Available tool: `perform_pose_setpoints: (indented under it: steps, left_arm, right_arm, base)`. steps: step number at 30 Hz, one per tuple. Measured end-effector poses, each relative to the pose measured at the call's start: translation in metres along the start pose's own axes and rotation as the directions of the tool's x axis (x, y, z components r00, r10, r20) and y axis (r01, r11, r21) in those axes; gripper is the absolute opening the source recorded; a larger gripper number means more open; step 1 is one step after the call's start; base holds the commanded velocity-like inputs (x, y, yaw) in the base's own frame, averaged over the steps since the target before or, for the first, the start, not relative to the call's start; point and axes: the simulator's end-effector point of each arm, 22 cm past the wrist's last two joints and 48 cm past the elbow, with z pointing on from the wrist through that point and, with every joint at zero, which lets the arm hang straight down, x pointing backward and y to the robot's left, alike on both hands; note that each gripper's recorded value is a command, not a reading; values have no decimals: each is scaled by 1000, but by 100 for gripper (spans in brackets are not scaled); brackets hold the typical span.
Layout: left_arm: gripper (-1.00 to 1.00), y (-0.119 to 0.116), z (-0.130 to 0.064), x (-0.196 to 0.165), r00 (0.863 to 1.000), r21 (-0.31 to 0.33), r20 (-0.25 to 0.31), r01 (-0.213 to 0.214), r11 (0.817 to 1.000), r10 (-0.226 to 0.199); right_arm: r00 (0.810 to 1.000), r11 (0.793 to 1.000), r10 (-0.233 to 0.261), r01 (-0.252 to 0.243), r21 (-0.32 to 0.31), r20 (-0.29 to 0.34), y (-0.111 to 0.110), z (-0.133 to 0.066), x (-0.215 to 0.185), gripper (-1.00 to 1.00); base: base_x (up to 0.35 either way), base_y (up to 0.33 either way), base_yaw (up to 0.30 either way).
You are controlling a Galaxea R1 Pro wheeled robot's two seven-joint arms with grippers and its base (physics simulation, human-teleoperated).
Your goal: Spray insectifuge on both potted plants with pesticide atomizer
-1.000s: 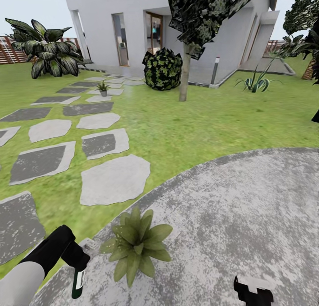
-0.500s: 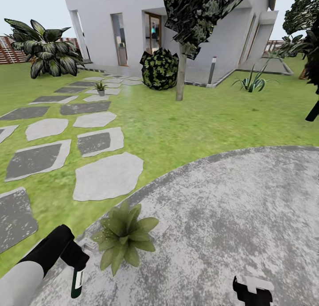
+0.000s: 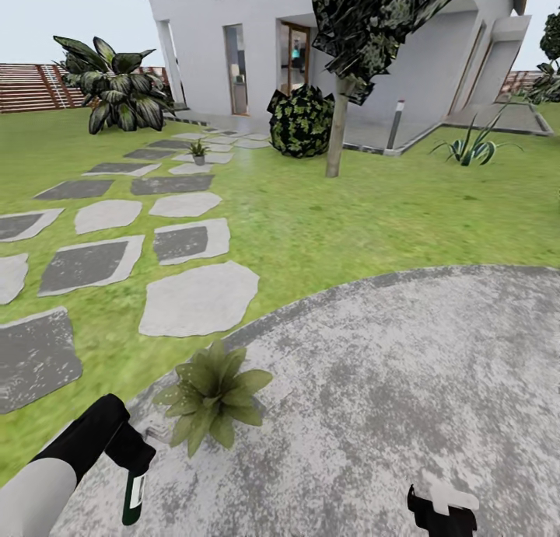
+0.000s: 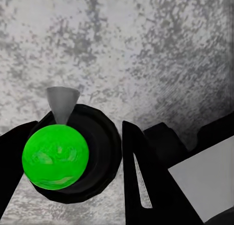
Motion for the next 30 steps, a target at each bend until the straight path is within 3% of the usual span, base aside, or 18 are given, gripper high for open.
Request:
perform_pose_setpoints:
  steps: [7,20,26,30]
  left_arm:
    - [-100,-4,2,1,1000,6,1,1,1000,-1]
    - [-100,-4,7,9,1000,0,-11,4,1000,-4]
    - [-100,-1,12,3,1000,-42,17,25,999,-24]
    - [-100,8,19,-5,999,-138,34,36,990,-32]
  right_arm:
    - [1000,1000,1,-1,-1,0,0,0,0,100]
    - [1000,1000,2,-2,-3,5,1,-1,-3,100]
    - [1000,1000,4,-4,-2,6,1,-1,-3,100]
    - [1000,1000,3,-3,-3,6,1,-1,-3,100]
  base:
    - [127,-183,40]
    - [9,-5,256]
    - [0,0,256]
    - [0,0,56]
